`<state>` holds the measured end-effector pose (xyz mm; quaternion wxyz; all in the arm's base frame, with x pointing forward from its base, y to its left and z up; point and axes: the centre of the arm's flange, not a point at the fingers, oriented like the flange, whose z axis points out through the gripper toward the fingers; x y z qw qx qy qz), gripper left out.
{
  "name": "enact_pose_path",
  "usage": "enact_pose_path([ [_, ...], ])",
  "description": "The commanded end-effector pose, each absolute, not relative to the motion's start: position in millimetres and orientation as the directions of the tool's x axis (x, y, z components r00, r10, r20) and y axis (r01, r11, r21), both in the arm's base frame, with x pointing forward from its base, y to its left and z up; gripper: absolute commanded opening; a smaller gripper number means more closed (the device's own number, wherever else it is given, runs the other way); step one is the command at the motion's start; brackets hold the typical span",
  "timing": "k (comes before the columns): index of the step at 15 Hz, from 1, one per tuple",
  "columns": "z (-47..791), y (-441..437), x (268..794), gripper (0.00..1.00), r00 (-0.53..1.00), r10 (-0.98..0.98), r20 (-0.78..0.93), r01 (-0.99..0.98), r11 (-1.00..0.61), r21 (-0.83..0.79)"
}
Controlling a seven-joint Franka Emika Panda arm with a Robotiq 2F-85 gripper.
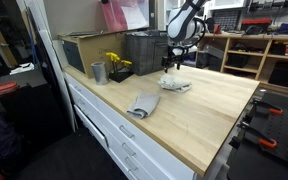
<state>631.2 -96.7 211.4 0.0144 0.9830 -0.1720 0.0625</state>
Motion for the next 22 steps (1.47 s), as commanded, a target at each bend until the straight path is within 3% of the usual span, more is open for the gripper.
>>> enact_pose_path([
  [1,214.6,-125.1,626.2,1.00,0.891,-0.452,0.039,-0.449,-0.891,-0.066],
  [9,158.6,-130.1,651.1,1.00,0.686,-0.712,-0.151,-0.722,-0.692,-0.015],
  [16,85.4,-143.9,670.5,1.00,0.480,-0.859,-0.177,-0.857,-0.502,0.112],
  [22,72.0,-140.5,652.4,1.00,0.474,-0.861,-0.185,-0.851,-0.502,0.153],
])
